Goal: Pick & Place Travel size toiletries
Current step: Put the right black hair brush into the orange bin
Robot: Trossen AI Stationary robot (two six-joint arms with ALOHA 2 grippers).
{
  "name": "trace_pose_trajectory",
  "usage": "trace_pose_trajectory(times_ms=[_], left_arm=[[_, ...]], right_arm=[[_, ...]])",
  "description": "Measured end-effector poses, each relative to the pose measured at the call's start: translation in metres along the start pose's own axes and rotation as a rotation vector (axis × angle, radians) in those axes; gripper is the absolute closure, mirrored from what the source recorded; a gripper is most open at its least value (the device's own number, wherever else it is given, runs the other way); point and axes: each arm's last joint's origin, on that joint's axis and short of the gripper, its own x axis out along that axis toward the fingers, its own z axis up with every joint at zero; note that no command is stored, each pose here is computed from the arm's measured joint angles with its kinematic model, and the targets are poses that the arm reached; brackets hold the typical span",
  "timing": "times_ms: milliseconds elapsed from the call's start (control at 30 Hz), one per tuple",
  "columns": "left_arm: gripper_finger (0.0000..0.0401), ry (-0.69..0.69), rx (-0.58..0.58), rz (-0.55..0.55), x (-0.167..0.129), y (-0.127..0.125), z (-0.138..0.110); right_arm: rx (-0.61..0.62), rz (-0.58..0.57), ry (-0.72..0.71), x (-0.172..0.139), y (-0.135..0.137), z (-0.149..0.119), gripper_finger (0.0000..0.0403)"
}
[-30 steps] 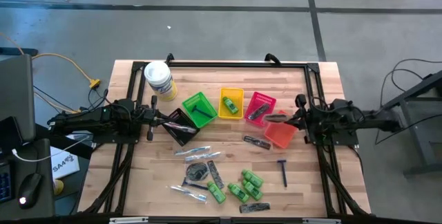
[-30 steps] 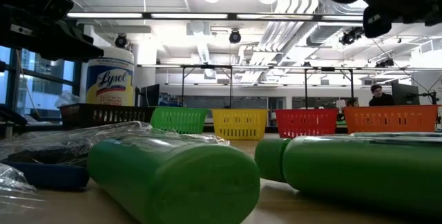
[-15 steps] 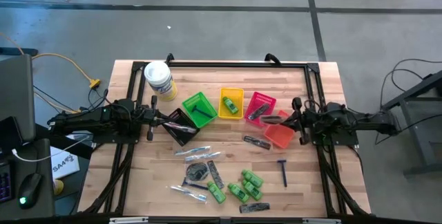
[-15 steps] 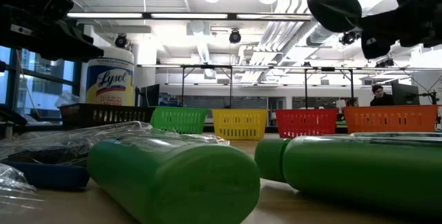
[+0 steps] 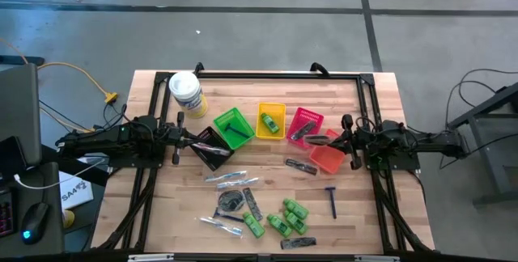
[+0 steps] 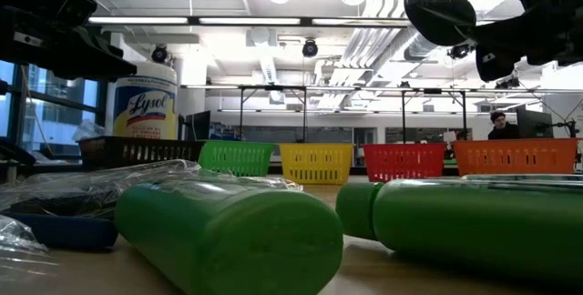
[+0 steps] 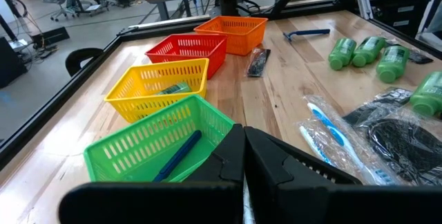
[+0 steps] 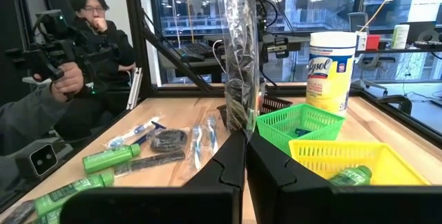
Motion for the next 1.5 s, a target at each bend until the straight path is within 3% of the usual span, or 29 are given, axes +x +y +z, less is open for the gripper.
trace_pose_trajectory(times_ms=[333,533,800,1033,1200,1500], left_arm=[[0.0401,0.0,0.0,0.0,0.0,0.0,0.0],[0.0401,0.0,0.0,0.0,0.0,0.0,0.0],[0.0401,0.0,0.001,0.0,0.0,0.0,0.0],[0.0401,0.0,0.0,0.0,0.0,0.0,0.0],[0.0401,0.0,0.001,0.0,0.0,0.0,0.0],[0.0401,0.001,0.001,0.0,0.0,0.0,0.0]], right_arm=[[-0.016,0.004,-0.017,0.0,0.0,0.002,0.04],[-0.035,-0.049,-0.033,-0.007,0.001,0.044,0.0399],[0.087,-0.246,0.286,0.003,-0.001,0.089,0.0399],[0.21,-0.245,0.622,0.036,0.007,0.111,0.0399],[0.234,-0.283,0.834,0.05,0.018,0.122,0.0399],[0.298,-0.284,1.019,0.052,0.041,0.138,0.0399]])
